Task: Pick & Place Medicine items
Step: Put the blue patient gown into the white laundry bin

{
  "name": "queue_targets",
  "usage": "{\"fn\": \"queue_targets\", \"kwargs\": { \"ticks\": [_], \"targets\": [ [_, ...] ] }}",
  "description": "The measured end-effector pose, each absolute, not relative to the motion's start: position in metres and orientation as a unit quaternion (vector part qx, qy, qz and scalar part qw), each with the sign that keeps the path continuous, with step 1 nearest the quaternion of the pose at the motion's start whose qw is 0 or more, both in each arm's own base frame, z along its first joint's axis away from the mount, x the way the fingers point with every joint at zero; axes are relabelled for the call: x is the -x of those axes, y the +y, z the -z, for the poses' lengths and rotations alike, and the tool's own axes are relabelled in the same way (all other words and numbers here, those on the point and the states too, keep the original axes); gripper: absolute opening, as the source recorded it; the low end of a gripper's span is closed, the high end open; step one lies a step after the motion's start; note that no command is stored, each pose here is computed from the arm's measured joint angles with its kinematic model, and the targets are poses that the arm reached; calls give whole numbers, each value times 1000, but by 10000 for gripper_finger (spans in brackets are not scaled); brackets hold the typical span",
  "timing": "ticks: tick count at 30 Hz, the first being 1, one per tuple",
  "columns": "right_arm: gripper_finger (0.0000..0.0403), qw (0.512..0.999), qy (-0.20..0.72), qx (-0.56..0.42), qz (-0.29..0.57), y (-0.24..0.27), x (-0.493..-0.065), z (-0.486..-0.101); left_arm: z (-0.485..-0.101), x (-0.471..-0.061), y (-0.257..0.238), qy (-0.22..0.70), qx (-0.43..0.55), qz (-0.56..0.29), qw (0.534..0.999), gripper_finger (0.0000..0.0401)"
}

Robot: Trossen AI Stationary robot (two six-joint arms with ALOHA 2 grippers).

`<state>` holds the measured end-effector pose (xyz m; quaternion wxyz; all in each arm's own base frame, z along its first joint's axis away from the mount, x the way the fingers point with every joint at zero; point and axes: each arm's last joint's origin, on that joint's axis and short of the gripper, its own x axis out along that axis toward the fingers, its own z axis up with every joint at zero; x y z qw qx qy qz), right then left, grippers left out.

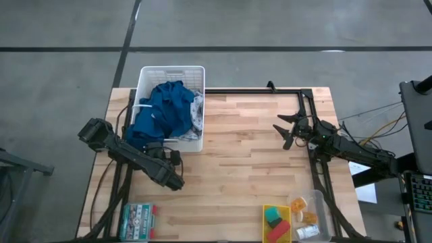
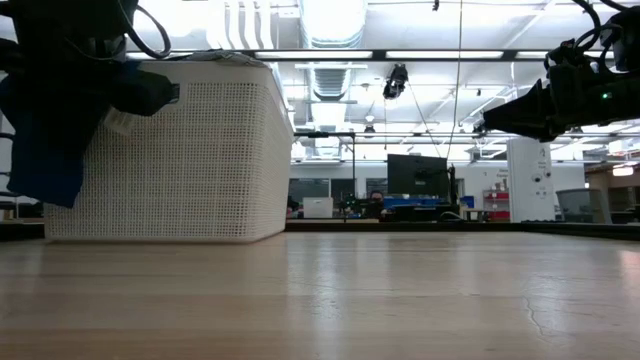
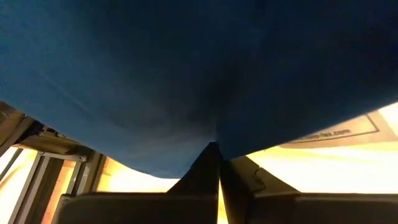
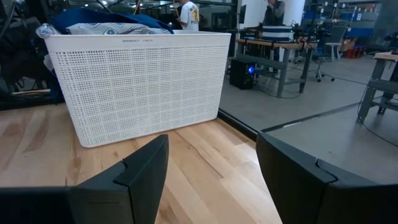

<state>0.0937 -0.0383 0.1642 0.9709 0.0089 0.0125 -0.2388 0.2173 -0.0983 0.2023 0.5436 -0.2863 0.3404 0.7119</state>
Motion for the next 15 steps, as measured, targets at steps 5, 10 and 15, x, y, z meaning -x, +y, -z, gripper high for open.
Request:
{"fn": "queue_targets", "kwargs": {
  "ticks": [5, 10, 15],
  "targets": [
    [238, 971, 12, -9, 239, -38, -94, -164, -202, -218, -98, 340, 288, -711, 544, 4],
    [238, 971, 13, -9, 239, -38, -94, -164, -213, -222, -103, 364, 322, -699, 524, 4],
    [238, 971, 12, -9, 239, -38, -94, -164, -238, -224, -109, 420, 367, -668, 492, 3]
  ]
}}
